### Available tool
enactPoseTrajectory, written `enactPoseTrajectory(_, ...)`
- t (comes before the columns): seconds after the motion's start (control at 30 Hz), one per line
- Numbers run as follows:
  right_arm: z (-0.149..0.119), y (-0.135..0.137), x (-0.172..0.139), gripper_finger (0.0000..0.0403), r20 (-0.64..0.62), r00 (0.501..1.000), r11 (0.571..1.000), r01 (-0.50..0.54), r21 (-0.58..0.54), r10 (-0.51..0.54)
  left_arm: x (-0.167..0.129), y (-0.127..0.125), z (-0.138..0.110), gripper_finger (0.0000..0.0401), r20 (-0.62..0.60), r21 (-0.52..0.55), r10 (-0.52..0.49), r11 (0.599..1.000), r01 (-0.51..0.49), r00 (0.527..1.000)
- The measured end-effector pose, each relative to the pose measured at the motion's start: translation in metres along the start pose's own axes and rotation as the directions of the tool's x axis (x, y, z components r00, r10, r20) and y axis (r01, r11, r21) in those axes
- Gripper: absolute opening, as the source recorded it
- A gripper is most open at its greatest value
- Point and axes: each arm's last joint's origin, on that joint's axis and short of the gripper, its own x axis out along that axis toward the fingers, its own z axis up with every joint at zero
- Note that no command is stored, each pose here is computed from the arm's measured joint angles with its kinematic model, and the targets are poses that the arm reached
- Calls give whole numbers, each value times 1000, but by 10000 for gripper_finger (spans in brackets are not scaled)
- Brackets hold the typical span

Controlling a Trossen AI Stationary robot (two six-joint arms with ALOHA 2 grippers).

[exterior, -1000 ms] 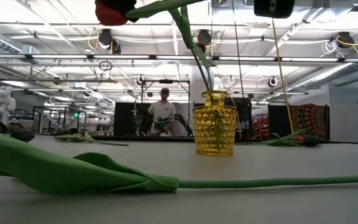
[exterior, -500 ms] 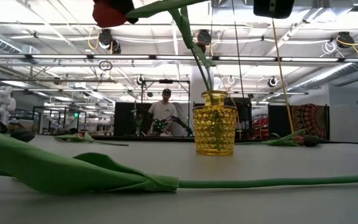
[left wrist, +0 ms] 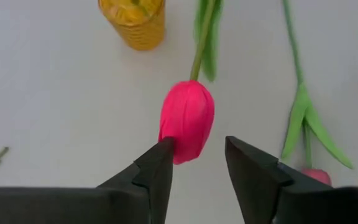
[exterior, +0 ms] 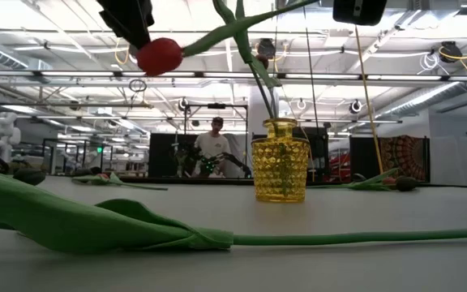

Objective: Sort flowers into vase by color
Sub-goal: Put the bottom pink flower into the yellow vase

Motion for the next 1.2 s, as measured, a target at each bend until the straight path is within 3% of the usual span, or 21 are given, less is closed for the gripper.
enactPoseTrajectory(0.2,0,-1,0,0,8,1000,1000,25,-11,-25,0,1,-5,166,-62,-30,-25,999,23,998)
enactPoseTrajectory(0.47,-3,-3,0,0,-18,999,999,44,-26,-45,-4,11,-26,167,-276,-53,88,993,-106,957)
enactPoseTrajectory(0.7,-7,4,-9,0,15,1000,997,16,-75,-15,-6,16,-31,167,-320,-97,161,975,-201,934)
enactPoseTrajectory(1.0,-18,5,-54,0,188,982,994,13,-112,8,-7,17,-33,167,-328,-175,190,951,-257,925)
enactPoseTrajectory(1.2,-24,5,-92,0,360,931,988,-13,-153,68,-5,14,-29,167,-288,-210,167,950,-232,943)
